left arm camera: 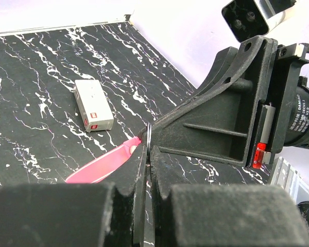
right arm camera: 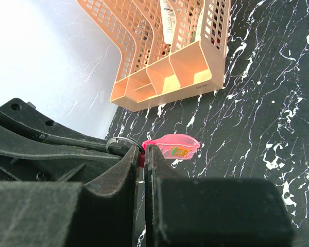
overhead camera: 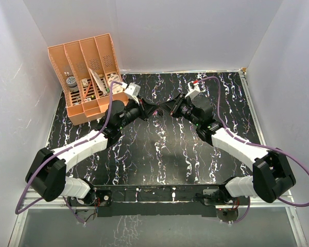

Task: Put the keys on the keyring

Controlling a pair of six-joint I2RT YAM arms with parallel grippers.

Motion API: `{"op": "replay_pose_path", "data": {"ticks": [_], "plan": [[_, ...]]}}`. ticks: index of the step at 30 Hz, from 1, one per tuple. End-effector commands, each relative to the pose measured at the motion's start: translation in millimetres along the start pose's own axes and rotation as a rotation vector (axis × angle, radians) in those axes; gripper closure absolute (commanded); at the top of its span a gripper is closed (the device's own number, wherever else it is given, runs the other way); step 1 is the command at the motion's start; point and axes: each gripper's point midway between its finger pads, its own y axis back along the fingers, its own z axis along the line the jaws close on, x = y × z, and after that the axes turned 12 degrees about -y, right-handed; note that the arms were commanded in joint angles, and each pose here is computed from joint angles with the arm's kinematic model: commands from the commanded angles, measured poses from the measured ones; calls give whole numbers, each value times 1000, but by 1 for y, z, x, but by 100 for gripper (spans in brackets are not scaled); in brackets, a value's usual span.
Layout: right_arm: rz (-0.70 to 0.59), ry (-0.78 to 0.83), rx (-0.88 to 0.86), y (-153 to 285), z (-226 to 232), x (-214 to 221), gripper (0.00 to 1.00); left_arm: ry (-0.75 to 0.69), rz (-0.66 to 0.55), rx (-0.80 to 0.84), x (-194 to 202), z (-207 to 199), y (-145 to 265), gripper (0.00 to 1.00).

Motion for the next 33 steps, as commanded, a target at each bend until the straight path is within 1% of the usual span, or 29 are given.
{"op": "replay_pose_path", "data": {"ticks": [1, 4, 5, 7, 9, 10, 11, 15, 17, 19, 22, 25, 26, 33], "plan": [[-66, 25, -127, 5, 44, -25, 100, -25, -80, 19, -23, -7, 1, 100], [-70, 29, -123, 6, 43, -25, 100, -25, -84, 23, -24, -8, 2, 100], [-74, 33, -121, 6, 44, -26, 95, -24, -81, 22, -24, -8, 3, 100], [-88, 55, -110, 8, 44, -30, 79, -20, -70, 7, -25, -7, 4, 100], [-117, 86, -85, 11, 43, -39, 65, -14, -27, -29, -24, -2, 5, 100], [-135, 102, -67, 14, 42, -44, 62, -13, 1, -48, -22, 1, 6, 100], [-157, 122, -54, 18, 42, -50, 60, -15, 26, -61, -21, 2, 8, 100], [-232, 227, -42, 37, 50, -68, 59, -11, 71, -102, -22, 6, 14, 100], [-233, 306, -53, 43, 52, -68, 59, -3, 92, -113, -24, 7, 15, 100], [-210, 373, -45, 44, 48, -64, 58, 7, 123, -117, -25, 6, 13, 100], [-106, 466, -37, 40, 40, -49, 57, 26, 182, -128, -25, 7, 7, 100], [-14, 508, -22, 32, 29, -35, 58, 42, 265, -113, -18, 5, -1, 100], [4, 515, -24, 30, 28, -32, 58, 50, 269, -107, -21, 3, -3, 100], [34, 532, -63, 26, 24, -22, 57, 75, 338, -75, -15, -3, -10, 100]]}}
